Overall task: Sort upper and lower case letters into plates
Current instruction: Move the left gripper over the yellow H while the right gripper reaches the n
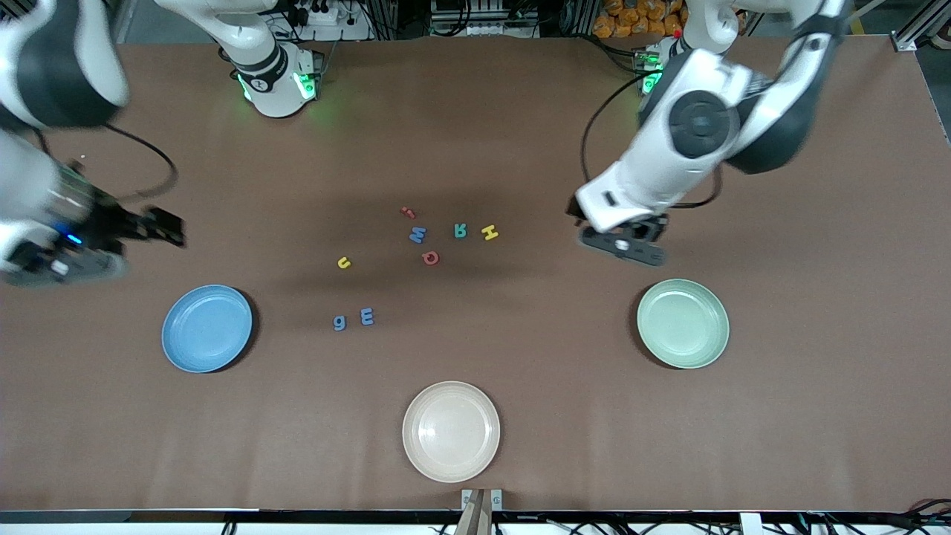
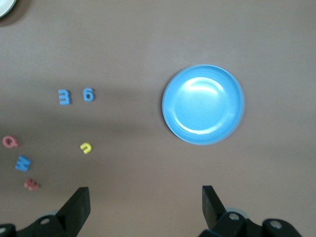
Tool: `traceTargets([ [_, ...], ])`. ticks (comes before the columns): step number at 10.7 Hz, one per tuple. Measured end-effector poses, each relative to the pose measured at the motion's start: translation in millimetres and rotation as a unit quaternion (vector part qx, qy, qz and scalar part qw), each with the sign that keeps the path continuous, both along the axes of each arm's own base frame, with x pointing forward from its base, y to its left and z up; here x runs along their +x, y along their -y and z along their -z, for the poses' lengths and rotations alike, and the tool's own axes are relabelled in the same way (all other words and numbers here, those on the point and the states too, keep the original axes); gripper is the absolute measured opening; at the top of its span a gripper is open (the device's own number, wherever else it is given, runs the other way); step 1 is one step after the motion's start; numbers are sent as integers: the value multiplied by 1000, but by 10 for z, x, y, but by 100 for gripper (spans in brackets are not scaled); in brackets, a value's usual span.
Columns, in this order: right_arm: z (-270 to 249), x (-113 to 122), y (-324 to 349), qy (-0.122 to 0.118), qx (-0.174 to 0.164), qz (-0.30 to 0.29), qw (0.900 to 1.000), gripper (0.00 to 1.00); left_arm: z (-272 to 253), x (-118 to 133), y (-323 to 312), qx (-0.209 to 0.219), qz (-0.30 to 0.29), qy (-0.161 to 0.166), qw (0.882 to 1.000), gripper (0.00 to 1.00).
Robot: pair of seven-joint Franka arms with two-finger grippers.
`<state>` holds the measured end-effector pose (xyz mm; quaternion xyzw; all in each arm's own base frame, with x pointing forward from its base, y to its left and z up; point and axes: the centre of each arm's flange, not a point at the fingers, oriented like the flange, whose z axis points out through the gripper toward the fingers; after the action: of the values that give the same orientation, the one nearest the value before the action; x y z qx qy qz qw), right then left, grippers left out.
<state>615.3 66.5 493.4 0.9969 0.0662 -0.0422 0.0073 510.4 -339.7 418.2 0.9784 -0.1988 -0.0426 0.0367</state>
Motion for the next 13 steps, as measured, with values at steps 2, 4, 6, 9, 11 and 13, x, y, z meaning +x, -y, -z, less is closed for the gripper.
traceTargets([
  [2,695,55,-471,-8,-5,31,999,100,502,-390,465,-1,64,-7,998,100],
  [4,1246,-111,-657,-20,-13,58,998,100,844,-687,861,8,128,-4,992,100],
  [6,1638,-307,-626,-18,-17,104,994,100,1140,-840,1119,10,166,12,986,100],
  [9,2063,-725,-953,-1,-23,197,980,100,1528,-1064,1406,2,206,29,978,100],
  [11,2234,-948,-1201,9,-26,262,965,100,1694,-1072,1439,-10,207,35,978,100],
  [13,2307,-1021,-1249,13,-30,331,943,100,1970,-1049,1408,-8,219,45,975,100],
])
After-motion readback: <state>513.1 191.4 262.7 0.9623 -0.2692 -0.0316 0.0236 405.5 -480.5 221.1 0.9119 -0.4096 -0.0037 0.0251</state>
